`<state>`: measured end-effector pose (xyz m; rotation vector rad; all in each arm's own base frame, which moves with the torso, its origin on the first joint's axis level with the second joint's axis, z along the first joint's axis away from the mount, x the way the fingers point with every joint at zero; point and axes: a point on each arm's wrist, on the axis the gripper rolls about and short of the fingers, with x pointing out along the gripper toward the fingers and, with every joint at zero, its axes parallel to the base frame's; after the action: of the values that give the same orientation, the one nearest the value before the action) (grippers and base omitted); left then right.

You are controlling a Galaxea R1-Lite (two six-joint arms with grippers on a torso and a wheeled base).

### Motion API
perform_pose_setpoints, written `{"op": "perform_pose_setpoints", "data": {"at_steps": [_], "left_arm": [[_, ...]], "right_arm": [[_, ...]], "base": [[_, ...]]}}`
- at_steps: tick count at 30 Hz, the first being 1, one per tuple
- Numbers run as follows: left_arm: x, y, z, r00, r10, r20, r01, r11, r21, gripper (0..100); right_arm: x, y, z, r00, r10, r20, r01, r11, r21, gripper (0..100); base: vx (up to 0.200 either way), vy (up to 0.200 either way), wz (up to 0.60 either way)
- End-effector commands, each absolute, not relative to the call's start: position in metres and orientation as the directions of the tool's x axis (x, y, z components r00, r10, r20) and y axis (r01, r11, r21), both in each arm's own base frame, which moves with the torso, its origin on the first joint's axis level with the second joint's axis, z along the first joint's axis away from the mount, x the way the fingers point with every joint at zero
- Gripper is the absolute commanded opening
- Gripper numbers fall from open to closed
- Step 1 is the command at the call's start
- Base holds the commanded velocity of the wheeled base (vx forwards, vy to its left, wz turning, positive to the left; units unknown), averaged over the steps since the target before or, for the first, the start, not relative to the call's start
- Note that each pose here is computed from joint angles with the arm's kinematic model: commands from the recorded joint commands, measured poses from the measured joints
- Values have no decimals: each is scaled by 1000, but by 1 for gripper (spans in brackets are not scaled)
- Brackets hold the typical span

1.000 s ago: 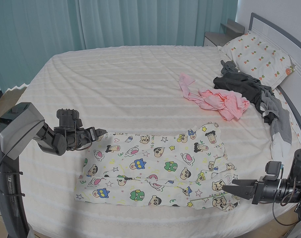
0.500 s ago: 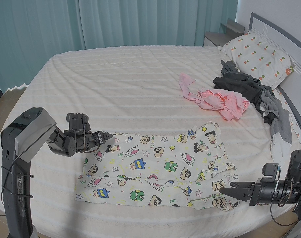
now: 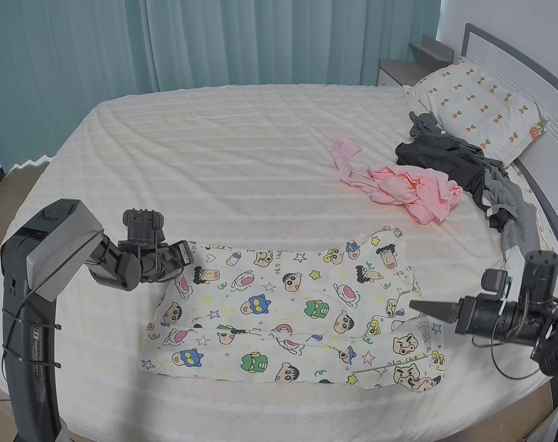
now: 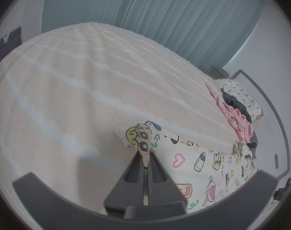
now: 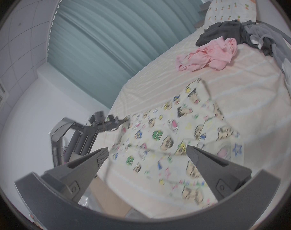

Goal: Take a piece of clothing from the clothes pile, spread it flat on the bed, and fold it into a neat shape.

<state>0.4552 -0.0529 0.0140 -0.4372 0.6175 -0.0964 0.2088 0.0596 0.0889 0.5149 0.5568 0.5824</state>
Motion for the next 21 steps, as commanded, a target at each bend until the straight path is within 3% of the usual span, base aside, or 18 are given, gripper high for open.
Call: {"op": "perform_pose_setpoints", "data": {"at_steps": [1,6,7,12,21], "left_arm": [[452,-53,48,868,-181,-463,-61,885,-461,0],[450,-53,50,870,-172,-462,-67,887,-457,0],[449,-56,50,869,-175,-462,-63,888,-455,0],[447,-68,49,863,-195,-466,-44,890,-453,0],[444,-73,51,864,-187,-467,-46,895,-445,0]], "right_arm": [[297,37,66,741,522,-422,-207,776,595,100],[332,35,67,724,504,-471,-179,796,578,100],[363,36,60,713,477,-514,-156,822,547,100],[418,43,39,717,411,-564,-118,868,482,100],[468,59,22,680,363,-637,-64,895,441,100]], "base": [[0,0,0],[0,0,0],[0,0,0],[0,0,0],[0,0,0]]}}
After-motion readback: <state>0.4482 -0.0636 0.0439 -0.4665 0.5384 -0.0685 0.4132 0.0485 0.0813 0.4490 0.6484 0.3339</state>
